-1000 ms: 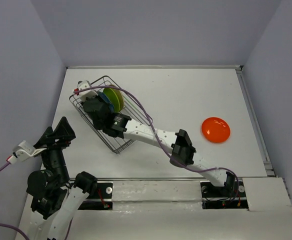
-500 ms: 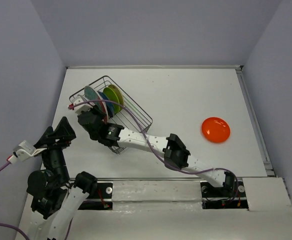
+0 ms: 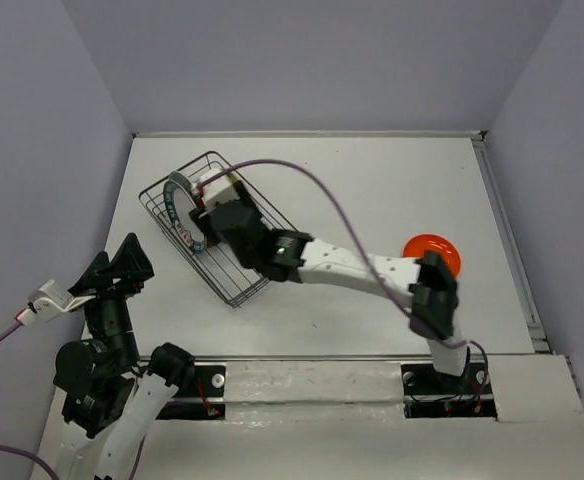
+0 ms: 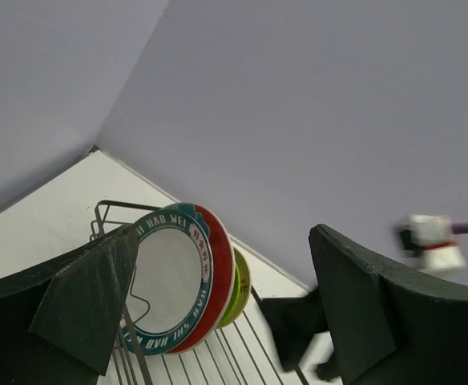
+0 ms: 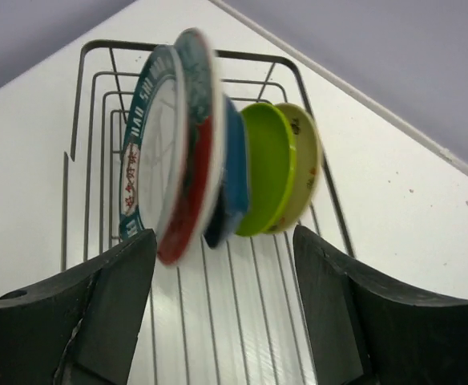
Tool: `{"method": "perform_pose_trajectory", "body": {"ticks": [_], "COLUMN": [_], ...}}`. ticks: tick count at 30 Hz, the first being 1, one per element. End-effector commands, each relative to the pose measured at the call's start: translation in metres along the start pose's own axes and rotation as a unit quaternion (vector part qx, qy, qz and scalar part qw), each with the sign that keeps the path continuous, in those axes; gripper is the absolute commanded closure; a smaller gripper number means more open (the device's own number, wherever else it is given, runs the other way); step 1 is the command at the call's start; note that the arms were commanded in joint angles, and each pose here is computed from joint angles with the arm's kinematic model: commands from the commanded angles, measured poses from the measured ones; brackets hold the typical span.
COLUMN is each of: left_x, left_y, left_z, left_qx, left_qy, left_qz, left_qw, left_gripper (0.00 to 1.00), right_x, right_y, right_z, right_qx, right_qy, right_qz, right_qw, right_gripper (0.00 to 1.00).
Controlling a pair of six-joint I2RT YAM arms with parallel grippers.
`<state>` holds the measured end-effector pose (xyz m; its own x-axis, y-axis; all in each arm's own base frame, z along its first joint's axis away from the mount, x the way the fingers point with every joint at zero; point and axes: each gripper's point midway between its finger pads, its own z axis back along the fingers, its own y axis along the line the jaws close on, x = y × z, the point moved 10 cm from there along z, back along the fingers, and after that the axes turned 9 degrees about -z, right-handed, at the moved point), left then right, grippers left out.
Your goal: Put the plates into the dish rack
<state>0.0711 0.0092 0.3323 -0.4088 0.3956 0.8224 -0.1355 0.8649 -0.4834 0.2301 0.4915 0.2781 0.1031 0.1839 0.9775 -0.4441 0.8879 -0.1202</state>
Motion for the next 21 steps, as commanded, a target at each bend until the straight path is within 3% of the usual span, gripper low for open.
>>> {"method": "perform_pose_trajectory", "body": {"ticks": [1,2,3,4,5,6,7,8,11,17,21], "left_x": [0.011,0.012,0.011,0.012,0.012,0.013,0.015,0.016,0.018,0.020,0.021], "left_y": [0.003,0.003,0.003,0.002,0.002,0.002,0.003,0.003,0.005,0.008,0.010], "left_z": [0.008,0.009,0.009,0.010,0.011,0.012,0.014,0.014,0.016,0.019,0.020], "left_qx": [-0.021,-0.024,-0.032,-0.040,-0.046,-0.049,-0.052,-0.054,-0.058,-0.061,-0.058], "left_qy": [-0.029,-0.030,-0.029,-0.029,-0.030,-0.031,-0.035,-0.038,-0.040,-0.037,-0.035], "left_qz": [0.032,0.036,0.036,0.040,0.042,0.046,0.051,0.055,0.060,0.069,0.070], "left_qw": [0.999,0.999,0.998,0.998,0.998,0.997,0.997,0.996,0.996,0.995,0.995], "left_gripper": [0.01,0.01,0.01,0.01,0.01,0.01,0.01,0.01,0.01,0.01,0.01], "right_x": [0.073,0.058,0.000,0.002,-0.018,-0.075,-0.092,-0.092,-0.147,-0.205,-0.226], "right_y": [-0.159,-0.188,-0.211,-0.272,-0.296,-0.312,-0.330,-0.367,-0.403,-0.427,-0.432], "right_z": [0.048,0.053,0.057,0.082,0.097,0.114,0.132,0.165,0.224,0.247,0.239], "right_qx": [0.011,-0.006,-0.044,-0.079,-0.105,-0.149,-0.177,-0.224,-0.371,-0.457,-0.444], "right_qy": [-0.052,-0.039,0.020,-0.007,-0.002,0.051,0.054,-0.001,-0.021,0.043,0.078], "right_qz": [-0.286,-0.318,-0.361,-0.408,-0.435,-0.468,-0.492,-0.521,-0.533,-0.553,-0.572], "right_qw": [0.957,0.947,0.931,0.909,0.894,0.869,0.851,0.824,0.761,0.695,0.686], "right_gripper": [0.26,0.27,0.28,0.28,0.28,0.29,0.29,0.29,0.29,0.28,0.28]}}
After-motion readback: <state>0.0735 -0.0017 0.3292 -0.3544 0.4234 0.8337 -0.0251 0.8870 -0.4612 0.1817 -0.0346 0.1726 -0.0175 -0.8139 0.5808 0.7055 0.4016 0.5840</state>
